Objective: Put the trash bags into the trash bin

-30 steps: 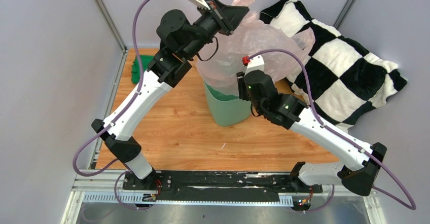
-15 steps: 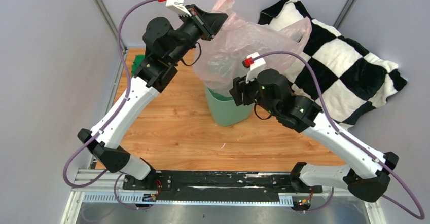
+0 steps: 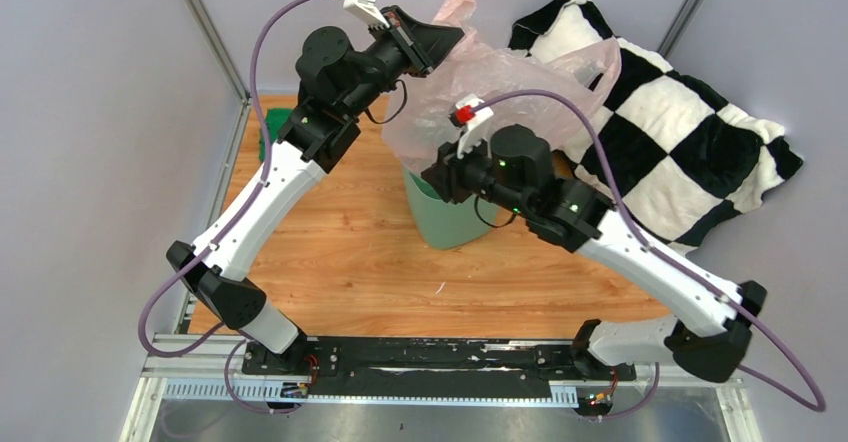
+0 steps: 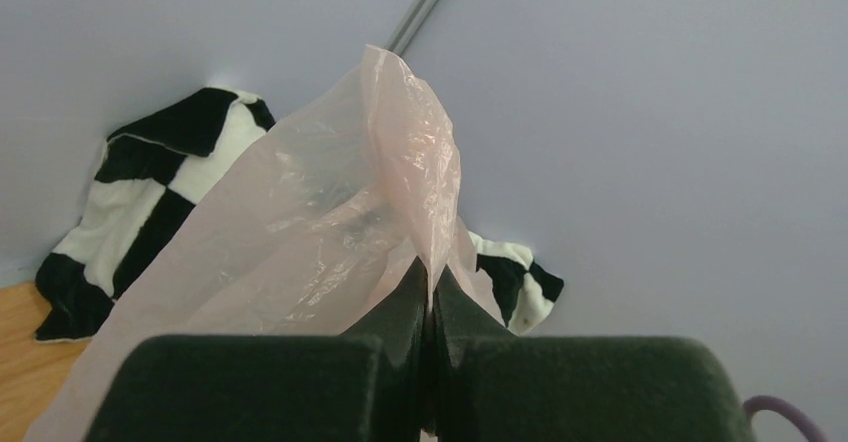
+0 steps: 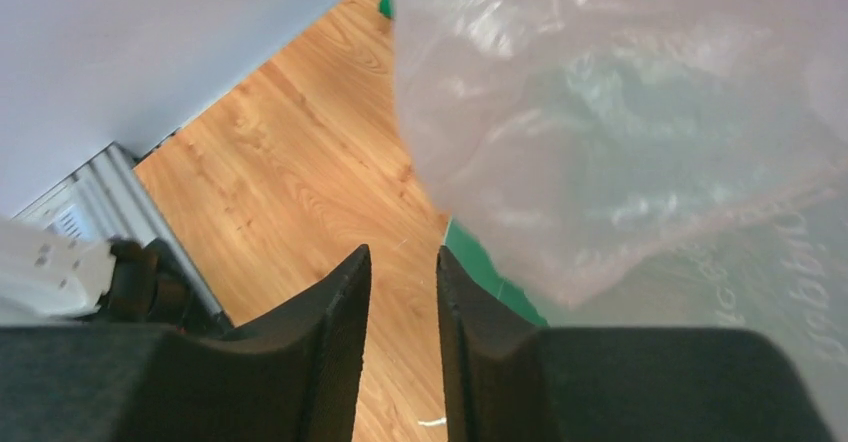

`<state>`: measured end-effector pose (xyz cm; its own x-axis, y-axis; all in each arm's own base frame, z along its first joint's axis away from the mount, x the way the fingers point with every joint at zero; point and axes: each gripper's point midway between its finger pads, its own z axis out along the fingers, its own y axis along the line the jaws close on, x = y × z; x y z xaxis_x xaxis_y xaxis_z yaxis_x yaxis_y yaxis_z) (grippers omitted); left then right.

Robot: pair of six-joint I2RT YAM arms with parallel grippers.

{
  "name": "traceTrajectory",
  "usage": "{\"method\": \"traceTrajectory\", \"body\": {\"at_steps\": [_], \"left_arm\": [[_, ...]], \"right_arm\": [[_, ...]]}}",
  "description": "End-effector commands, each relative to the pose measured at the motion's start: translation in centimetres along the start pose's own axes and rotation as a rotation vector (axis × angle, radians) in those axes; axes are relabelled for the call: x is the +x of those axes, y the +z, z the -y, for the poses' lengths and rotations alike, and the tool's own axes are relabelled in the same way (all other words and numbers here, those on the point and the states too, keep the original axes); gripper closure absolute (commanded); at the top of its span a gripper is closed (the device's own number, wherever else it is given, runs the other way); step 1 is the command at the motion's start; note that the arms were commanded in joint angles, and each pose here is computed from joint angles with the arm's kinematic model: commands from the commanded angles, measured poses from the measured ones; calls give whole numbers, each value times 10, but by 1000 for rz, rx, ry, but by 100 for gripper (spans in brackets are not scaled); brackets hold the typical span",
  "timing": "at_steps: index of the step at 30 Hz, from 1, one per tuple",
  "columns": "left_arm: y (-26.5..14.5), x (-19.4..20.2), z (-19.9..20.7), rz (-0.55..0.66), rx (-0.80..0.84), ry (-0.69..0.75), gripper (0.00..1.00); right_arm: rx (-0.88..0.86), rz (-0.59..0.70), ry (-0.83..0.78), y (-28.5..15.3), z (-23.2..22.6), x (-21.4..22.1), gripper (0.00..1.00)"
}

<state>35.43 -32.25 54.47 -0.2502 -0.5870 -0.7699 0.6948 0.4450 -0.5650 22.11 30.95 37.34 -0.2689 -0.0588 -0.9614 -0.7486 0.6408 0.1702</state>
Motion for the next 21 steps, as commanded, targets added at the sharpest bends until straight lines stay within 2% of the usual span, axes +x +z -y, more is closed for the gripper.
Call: {"method": "traceTrajectory", "body": {"at_steps": [1,4,7,11,17,21], "left_arm": [[-6,-19,16,25,48,18,100],[-14,-28,5,42,24,-2,100],[-13,-25,9,23,48,-16,100],[-13,-20,7,7,52,-39,100],[-17,-9,-5,-8,17,-32,100],[-23,4,-22,-27,-30,-35,100]], "right_arm": [[125,60,-11,31,19,-14,69],[229,61,-3,38,41,-4,69],[281,-30,6,48,65,29,69],[417,-149,13,46,100,68,76],[483,-211,-17,28,114,93,75],[499,-227,-23,21,115,92,75]]}}
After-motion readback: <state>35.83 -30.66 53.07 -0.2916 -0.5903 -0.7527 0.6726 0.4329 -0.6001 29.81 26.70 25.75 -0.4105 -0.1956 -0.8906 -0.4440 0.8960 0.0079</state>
